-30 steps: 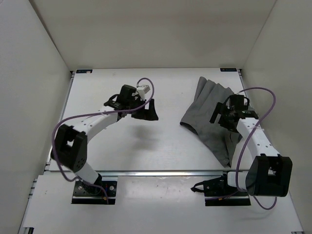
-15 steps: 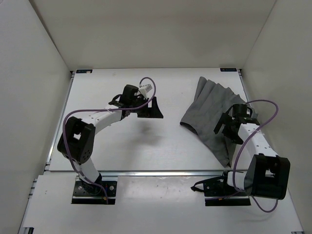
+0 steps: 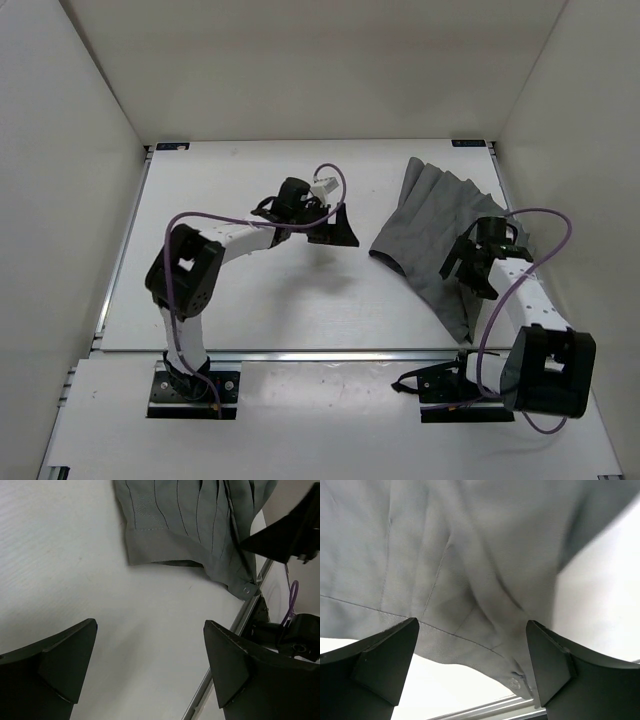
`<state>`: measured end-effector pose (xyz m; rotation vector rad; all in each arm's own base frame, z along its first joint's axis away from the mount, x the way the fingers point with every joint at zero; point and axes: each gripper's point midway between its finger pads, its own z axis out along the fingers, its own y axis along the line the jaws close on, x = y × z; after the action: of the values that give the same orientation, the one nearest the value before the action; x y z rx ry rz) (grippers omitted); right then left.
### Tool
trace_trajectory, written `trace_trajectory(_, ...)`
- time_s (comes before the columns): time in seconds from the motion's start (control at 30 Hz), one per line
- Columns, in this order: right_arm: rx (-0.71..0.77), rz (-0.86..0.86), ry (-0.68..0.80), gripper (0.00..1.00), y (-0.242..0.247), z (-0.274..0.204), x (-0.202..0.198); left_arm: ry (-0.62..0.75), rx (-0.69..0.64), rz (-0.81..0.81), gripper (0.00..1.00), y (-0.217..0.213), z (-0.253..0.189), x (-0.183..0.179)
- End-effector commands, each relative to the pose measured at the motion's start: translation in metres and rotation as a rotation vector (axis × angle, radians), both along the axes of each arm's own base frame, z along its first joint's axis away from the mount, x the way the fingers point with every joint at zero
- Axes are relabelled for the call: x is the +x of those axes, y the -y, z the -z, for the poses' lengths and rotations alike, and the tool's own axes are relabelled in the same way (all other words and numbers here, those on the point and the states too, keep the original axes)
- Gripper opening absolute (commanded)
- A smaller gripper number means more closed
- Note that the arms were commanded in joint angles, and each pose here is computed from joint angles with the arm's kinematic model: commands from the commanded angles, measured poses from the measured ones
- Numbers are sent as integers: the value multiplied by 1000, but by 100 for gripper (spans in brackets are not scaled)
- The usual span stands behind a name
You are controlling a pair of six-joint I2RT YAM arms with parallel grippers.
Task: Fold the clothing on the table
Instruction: Move the skirt to the center of the board
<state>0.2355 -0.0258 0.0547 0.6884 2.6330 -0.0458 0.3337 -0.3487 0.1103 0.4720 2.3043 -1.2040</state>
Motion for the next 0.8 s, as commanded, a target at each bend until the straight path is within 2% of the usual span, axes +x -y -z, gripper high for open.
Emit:
trace_trajectory(0.0, 16, 32, 73, 85, 10, -18, -1, 24, -72, 31, 99, 32, -8, 7)
trace_trajectory(0.37, 26, 24, 55, 85, 2, -20, -13, -52, -205, -43, 99, 85, 12, 22)
trace_trajectory(0.67, 9, 49, 75, 85, 13, -29, -20, -120, -213, -60, 99, 114, 40, 17)
trace_trajectory(0.73, 11, 52, 91, 85, 13, -34, -19, -123, -206, -65, 91, 117, 43, 17)
trace_trajectory(0.77, 10, 50, 86, 85, 13, -33, -19, -125, -204, -66, 81, 117, 47, 17)
